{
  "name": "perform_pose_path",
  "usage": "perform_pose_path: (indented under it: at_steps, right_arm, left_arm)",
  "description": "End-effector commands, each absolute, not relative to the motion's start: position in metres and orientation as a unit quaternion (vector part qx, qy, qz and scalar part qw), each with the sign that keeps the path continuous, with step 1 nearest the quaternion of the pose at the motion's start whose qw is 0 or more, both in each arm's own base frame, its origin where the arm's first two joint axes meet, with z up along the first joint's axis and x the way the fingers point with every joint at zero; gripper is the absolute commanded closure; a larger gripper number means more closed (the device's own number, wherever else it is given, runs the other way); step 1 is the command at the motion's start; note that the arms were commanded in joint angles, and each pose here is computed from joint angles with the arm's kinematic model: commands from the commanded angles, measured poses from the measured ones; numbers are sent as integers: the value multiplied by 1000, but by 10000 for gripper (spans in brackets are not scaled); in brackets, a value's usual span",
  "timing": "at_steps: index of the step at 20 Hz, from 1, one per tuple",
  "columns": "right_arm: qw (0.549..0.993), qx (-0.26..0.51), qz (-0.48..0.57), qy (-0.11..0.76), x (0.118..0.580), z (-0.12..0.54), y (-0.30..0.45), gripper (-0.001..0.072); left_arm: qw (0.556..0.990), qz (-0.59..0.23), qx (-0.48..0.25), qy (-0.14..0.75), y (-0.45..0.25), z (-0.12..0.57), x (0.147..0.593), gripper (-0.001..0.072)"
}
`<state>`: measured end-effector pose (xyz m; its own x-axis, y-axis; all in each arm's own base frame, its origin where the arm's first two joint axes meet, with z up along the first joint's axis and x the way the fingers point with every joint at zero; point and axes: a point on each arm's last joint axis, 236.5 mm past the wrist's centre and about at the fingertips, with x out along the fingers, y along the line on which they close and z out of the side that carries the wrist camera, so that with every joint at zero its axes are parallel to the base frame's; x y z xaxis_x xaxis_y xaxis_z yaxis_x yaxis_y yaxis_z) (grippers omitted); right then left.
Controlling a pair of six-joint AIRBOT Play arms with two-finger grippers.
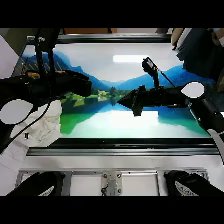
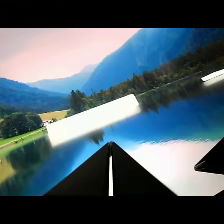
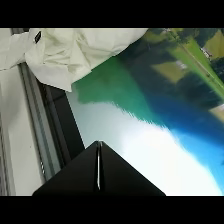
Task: Fold the clothes and pants, and hang the long-sleeved shirts on hangers.
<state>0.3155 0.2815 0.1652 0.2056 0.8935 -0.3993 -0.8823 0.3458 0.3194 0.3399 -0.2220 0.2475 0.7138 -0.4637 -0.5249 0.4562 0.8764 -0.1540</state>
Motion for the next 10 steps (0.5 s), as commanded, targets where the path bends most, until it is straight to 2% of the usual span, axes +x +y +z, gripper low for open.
perform_pose_path:
  at_steps: [1,10]
  right_arm:
    - [776,11,572,265,315,165,282,700]
    - [776,11,572,265,315,165,282,700]
  left_arm:
    - [926,-248,-7,285,-222,248,340,695]
    - [932,-252,-14,261,-225,259,345,695]
